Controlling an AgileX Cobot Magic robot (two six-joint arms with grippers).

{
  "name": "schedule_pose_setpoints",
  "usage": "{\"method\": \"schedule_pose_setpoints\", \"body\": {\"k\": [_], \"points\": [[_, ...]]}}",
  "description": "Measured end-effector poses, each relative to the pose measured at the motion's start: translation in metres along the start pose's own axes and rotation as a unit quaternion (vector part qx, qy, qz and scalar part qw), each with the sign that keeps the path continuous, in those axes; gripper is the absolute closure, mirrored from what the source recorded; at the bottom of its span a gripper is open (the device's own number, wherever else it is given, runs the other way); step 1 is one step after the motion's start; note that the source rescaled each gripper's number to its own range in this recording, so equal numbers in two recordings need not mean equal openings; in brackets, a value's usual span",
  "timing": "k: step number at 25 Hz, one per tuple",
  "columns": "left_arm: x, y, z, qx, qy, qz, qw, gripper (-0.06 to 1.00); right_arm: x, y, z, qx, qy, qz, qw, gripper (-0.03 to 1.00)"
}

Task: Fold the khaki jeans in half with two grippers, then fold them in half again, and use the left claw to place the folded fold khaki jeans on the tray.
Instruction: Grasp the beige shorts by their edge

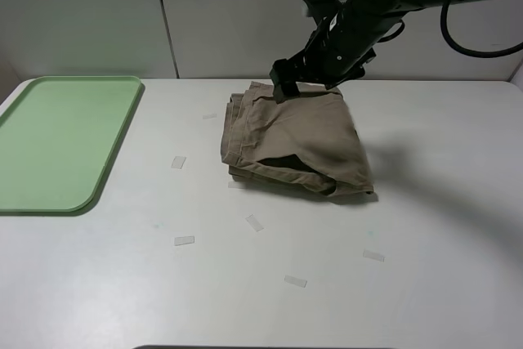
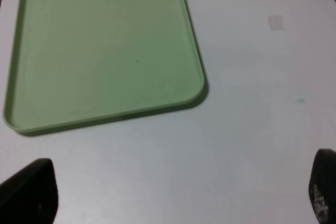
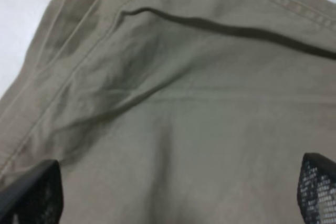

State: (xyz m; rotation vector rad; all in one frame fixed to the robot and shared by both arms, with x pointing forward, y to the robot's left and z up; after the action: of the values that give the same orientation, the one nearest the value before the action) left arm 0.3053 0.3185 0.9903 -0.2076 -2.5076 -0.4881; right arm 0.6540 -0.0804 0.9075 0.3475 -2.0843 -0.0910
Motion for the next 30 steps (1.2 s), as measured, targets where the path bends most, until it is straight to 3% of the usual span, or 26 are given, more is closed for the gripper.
{"method": "schedule_pose_setpoints", "body": {"k": [6,11,12,14,22,25,27,30], "points": [[0.0,0.0,0.0,0.0,0.0,0.0,1.0,-0.04,0.001,-0.017,-0.006,0.018,-0.004,0.014,1.0,0.0],[0.0,0.001,0.0,0.0,-0.001,-0.001,1.0,-0.04,0.023,-0.078,-0.019,0.01,-0.033,0.058,0.998,0.0],[0.0,0.001,-0.001,0.0,-0.002,-0.002,1.0,-0.04,0.023,-0.078,-0.019,0.01,-0.033,0.058,0.998,0.0],[0.0,0.001,-0.001,-0.001,-0.003,-0.002,1.0,-0.04,0.048,-0.108,-0.016,-0.001,-0.052,0.079,0.996,0.0],[0.0,0.001,-0.001,-0.001,-0.003,-0.002,1.0,-0.04,0.129,-0.176,0.029,-0.038,-0.086,0.138,0.986,0.0],[0.0,0.001,-0.001,-0.001,-0.003,-0.002,1.0,-0.04,0.169,-0.2,0.046,-0.064,-0.116,0.171,0.976,0.0],[0.0,0.001,-0.001,-0.001,-0.003,-0.002,1.0,-0.04,0.195,-0.207,0.055,-0.075,-0.142,0.189,0.969,-0.01],[0.0,0.001,-0.001,-0.001,-0.003,-0.002,1.0,-0.04,0.232,-0.198,0.059,-0.077,-0.195,0.194,0.958,-0.01]]}}
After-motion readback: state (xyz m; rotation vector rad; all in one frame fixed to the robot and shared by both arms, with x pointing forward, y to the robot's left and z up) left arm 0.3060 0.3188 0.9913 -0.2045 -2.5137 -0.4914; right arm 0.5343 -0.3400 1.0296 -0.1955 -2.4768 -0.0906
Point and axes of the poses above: a point on each arm's last joint axis where the gripper is mounted, x pointing back along that axis away from the gripper, y along the wrist's bending axis when the last joint is at zero, z = x × y, the point moved 9 cm from there along -x, pointing out along that axis toward the gripper, and after that the axes turned 15 degrees about -x, right-handed, at the moved point
